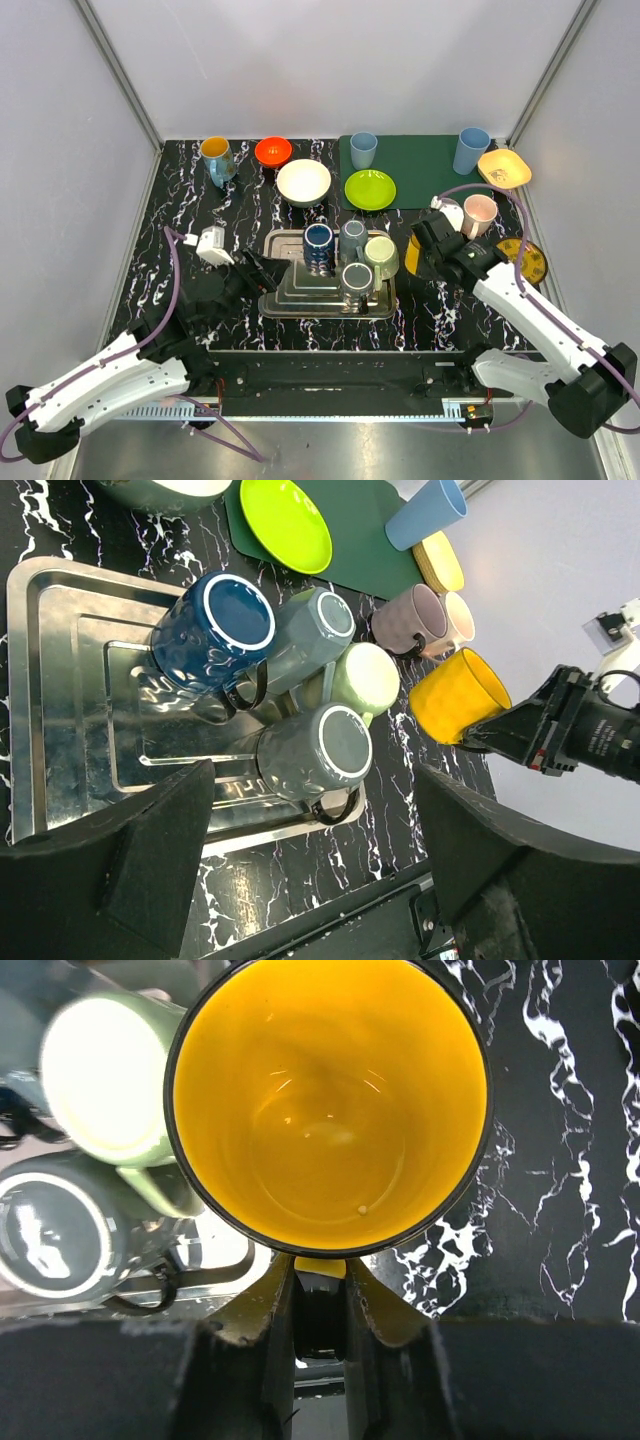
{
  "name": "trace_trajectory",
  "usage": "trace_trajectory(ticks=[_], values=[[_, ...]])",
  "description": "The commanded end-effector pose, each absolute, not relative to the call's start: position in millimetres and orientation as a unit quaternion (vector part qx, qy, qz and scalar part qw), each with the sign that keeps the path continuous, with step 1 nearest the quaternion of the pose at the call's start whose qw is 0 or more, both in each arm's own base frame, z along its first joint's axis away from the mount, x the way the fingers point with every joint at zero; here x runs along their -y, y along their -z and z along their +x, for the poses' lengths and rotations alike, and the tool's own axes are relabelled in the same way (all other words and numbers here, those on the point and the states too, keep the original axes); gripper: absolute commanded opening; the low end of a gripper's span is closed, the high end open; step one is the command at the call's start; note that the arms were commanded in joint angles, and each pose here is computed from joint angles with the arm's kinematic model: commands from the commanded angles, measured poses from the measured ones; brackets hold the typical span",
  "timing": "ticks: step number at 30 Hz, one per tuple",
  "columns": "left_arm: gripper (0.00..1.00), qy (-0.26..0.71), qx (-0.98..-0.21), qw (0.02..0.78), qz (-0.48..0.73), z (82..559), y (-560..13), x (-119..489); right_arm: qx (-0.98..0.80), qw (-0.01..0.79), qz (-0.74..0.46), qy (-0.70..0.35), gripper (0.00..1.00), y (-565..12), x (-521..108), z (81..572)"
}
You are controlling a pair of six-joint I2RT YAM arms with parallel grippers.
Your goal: Turn the mug right side up
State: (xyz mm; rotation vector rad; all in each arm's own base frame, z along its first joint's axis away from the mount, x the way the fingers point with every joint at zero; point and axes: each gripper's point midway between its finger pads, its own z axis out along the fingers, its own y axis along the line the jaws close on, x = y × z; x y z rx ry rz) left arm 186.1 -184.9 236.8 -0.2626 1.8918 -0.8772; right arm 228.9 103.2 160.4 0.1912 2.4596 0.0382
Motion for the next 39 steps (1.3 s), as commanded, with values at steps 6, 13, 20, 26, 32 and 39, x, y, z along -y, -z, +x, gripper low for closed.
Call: trace_trajectory(ticks=[6, 13, 20, 26, 32, 39], values=[[0.82, 0.354, -0.787, 0.495, -0.105, 187.0, -229.4, 184.4, -0.926, 0.341, 0.161, 0.026, 0.0, -133.4, -69.0, 243.8], [0.82, 0.367, -0.791, 0.48, -0.098, 184.3, -220.0, 193.8, -0.899, 0.344, 0.263, 0.061, 0.0, -120.1, -16.1, 260.7], [0.82, 0.364, -0.8, 0.468, -0.09, 183.5, -210.3, 199.6, -0.891, 0.317, 0.313, 0.088, 0.0, -93.2, 10.9, 271.3], [0.82, 0.362, -0.805, 0.461, -0.085, 180.8, -203.8, 199.5, -0.892, 0.304, 0.322, 0.092, 0.0, -78.1, 15.7, 282.6], [0.83, 0.36, -0.811, 0.455, -0.083, 180.5, -199.3, 202.1, -0.906, 0.278, 0.311, 0.071, 0.2, -71.2, 6.3, 276.7], [0.86, 0.347, -0.828, 0.435, -0.071, 180.0, -184.5, 209.9, -0.91, 0.286, 0.301, 0.019, 0.62, -90.9, -9.0, 262.1]])
